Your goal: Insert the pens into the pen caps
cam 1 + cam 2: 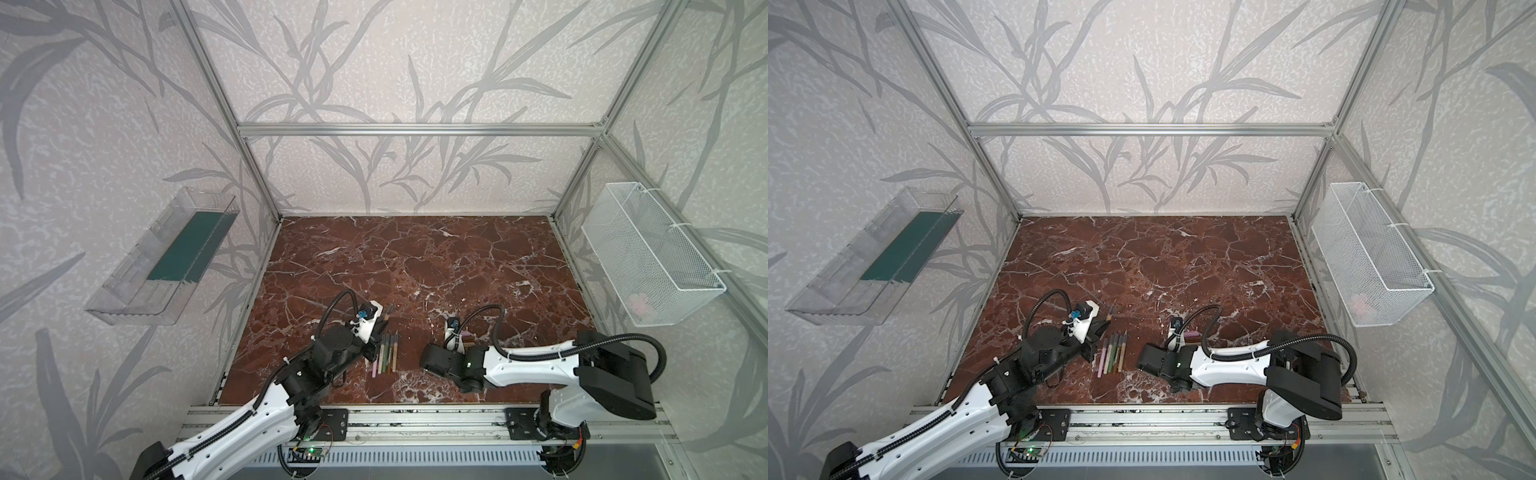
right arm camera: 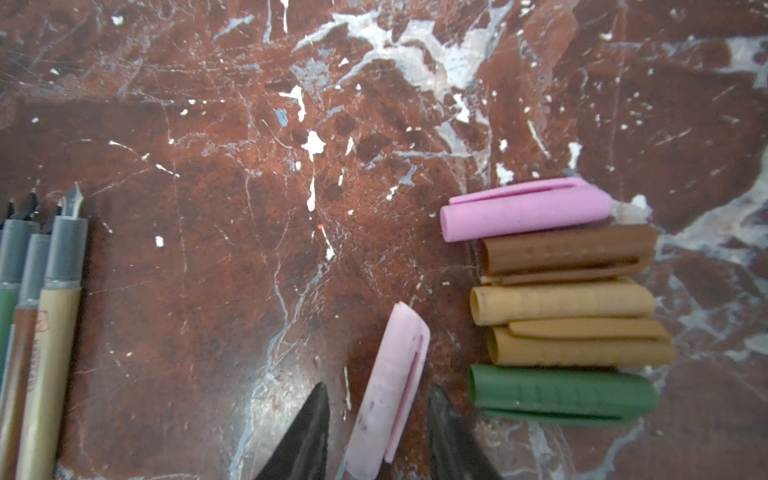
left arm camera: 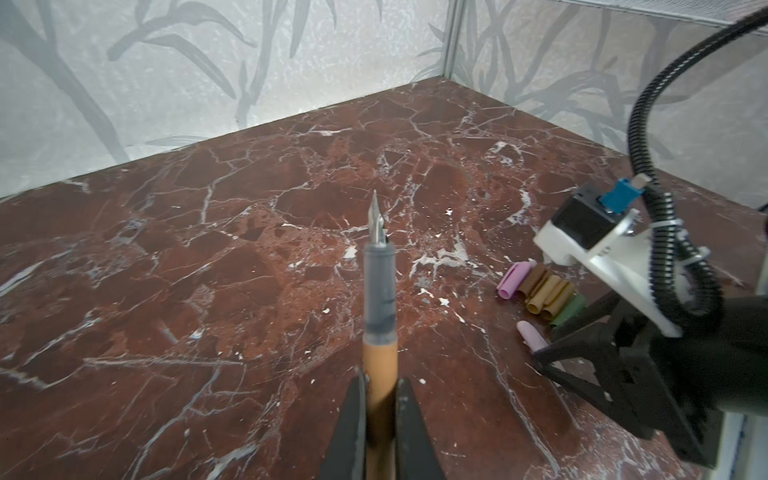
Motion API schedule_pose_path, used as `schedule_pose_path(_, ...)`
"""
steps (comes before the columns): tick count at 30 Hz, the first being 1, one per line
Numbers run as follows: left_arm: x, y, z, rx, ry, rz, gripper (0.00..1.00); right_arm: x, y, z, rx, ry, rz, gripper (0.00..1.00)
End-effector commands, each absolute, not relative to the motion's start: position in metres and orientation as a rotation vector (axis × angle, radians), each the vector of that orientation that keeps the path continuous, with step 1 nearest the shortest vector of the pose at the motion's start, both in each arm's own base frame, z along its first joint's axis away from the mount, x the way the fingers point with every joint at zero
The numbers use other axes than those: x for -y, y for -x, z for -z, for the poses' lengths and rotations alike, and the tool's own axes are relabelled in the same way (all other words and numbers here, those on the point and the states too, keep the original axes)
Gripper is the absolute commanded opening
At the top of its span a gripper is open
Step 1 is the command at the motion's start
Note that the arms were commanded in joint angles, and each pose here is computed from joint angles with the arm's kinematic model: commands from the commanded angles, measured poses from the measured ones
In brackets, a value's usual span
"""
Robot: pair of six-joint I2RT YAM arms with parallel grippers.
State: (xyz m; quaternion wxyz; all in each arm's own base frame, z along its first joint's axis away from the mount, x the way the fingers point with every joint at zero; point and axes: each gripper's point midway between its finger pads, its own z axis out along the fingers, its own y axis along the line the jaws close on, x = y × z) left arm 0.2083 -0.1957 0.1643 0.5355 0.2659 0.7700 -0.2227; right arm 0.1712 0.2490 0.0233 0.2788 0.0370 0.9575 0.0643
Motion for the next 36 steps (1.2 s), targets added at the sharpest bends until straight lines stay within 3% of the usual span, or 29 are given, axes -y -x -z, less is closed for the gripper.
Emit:
schedule_pose_path(1, 0.213, -0.196, -0.187, -1.761, -0.707, 0.655, 0.0, -0.24, -0.171, -0.019, -2.562, -0.119, -0.09, 0.4)
schedule_pose_path(7, 0.213, -0.196, -0.189, -1.758, -0.683, 0.703, 0.0, -0.243, -0.174, -0.011, -2.569, -0.097, -0.023, 0.38)
schedule_pose_path(11, 0.208, -0.201, -0.187, -1.77, -0.654, 0.693, 0.0, -0.246, -0.175, -0.009, -2.57, -0.084, -0.006, 0.2)
schedule_pose_path(13, 0.207, -0.202, -0.188, -1.773, -0.641, 0.69, 0.0, -0.246, -0.175, -0.007, -2.575, -0.08, -0.002, 0.17)
schedule_pose_path(26, 0.204, -0.204, -0.188, -1.771, -0.629, 0.686, 0.0, -0.255, -0.176, -0.007, -2.559, -0.094, -0.121, 0.18)
schedule_pose_path(36, 0.214, -0.202, -0.184, -1.782, -0.655, 0.748, 0.0, -0.265, -0.18, -0.029, -2.477, -0.102, -0.475, 0.19)
